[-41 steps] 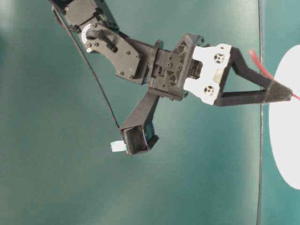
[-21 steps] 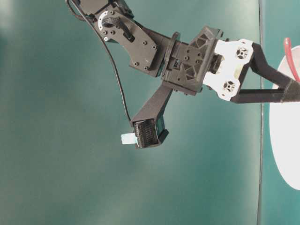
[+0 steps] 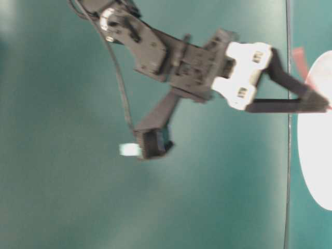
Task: Scoop the yellow hexagonal prism block from the bowl with a spoon using the right arm.
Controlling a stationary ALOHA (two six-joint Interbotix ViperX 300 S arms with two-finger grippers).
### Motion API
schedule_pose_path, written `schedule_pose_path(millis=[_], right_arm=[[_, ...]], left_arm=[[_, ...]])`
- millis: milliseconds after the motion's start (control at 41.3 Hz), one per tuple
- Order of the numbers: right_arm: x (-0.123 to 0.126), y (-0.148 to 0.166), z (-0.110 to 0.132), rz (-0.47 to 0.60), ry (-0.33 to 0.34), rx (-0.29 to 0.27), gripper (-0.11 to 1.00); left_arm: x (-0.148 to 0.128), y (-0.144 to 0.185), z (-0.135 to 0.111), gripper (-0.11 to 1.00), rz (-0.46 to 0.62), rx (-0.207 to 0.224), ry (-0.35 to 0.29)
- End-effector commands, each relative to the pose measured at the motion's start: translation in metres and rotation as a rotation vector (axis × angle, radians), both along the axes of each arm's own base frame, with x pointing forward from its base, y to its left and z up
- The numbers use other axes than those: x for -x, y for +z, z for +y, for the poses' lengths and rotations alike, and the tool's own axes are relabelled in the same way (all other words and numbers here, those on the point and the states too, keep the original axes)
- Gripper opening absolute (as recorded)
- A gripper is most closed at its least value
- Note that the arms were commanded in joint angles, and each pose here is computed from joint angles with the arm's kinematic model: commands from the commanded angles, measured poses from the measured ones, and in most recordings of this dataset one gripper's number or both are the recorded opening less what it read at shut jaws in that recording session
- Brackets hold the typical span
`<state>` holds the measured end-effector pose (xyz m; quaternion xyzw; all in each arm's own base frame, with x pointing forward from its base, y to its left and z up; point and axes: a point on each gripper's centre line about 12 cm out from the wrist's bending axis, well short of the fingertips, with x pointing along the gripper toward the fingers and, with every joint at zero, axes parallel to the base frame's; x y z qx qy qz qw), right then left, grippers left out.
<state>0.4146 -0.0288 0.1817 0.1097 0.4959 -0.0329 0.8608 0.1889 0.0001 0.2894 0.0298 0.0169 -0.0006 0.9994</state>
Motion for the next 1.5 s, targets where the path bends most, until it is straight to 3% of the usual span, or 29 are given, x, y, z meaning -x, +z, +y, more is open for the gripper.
schedule_pose_path(millis=[0,339,703,1478], right_arm=[[0.004,0.031,0.001,-0.062,0.011,0.017,0.24],[0.024,0.053,0.003,-0.008,0.027,0.012,0.24],[0.039,0.057,0.006,0.131,-0.003,-0.039,0.24],[0.017,0.062,0.007,0.354,0.036,-0.078,0.24]], left_arm=[[-0.002,0.012,0.000,0.09,-0.031,0.002,-0.001],[-0.002,0.013,0.000,0.09,-0.032,0.000,-0.002],[-0.002,0.013,0.000,0.09,-0.032,0.002,-0.001],[-0.002,0.014,0.000,0.09,-0.041,0.000,0.000]])
